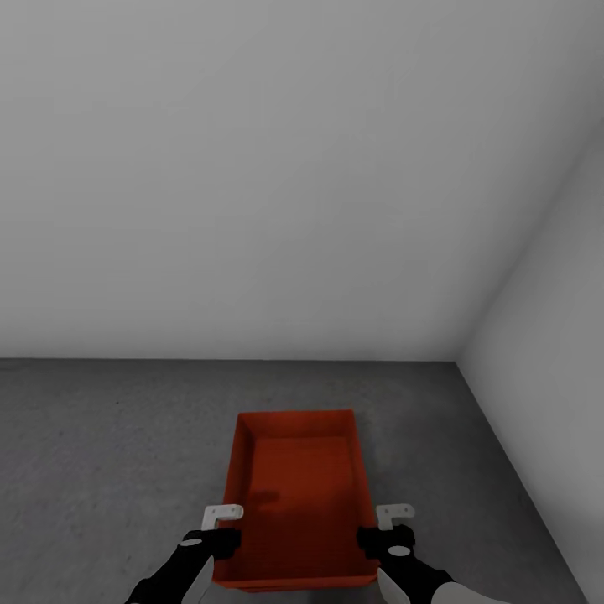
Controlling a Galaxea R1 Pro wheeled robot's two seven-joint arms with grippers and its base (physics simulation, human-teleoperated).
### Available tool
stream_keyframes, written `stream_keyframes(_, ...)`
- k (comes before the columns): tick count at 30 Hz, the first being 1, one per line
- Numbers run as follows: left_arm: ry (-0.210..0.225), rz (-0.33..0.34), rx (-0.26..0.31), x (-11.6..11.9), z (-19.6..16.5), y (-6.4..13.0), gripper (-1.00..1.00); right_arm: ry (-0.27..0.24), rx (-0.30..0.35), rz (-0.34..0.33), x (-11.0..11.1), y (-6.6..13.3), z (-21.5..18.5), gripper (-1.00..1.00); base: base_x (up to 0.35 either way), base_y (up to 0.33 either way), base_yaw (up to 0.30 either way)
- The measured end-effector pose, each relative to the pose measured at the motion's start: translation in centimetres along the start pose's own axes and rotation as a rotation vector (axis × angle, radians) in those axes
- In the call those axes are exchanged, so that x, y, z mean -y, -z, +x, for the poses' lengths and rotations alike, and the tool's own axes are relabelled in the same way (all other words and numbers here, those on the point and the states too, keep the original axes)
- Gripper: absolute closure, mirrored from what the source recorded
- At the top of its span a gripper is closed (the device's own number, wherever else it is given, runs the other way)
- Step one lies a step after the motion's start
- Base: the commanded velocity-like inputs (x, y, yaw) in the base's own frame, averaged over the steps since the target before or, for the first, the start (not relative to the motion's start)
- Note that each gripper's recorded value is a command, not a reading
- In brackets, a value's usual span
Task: Move the two storage containers from the living room to the garage. In the garage, place one container on the floor and stack the other container on top of it (either order is fine).
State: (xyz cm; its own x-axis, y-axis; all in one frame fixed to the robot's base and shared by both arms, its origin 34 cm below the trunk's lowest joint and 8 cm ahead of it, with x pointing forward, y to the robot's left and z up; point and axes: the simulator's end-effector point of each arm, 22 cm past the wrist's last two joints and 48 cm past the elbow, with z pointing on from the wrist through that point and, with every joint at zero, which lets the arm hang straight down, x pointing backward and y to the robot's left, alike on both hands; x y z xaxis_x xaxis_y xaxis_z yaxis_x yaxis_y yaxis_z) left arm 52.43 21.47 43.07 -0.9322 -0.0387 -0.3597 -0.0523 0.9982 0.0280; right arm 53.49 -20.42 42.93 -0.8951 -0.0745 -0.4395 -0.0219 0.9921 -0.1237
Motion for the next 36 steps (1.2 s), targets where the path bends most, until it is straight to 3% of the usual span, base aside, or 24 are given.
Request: stream_keyframes(36,0.0,0.0,0.004,-0.2,-2.6,5.7,-1.0,0.001,-0.001,0.001,0.9,5.4,-3.0,-1.0,0.0,0.0,0.0)
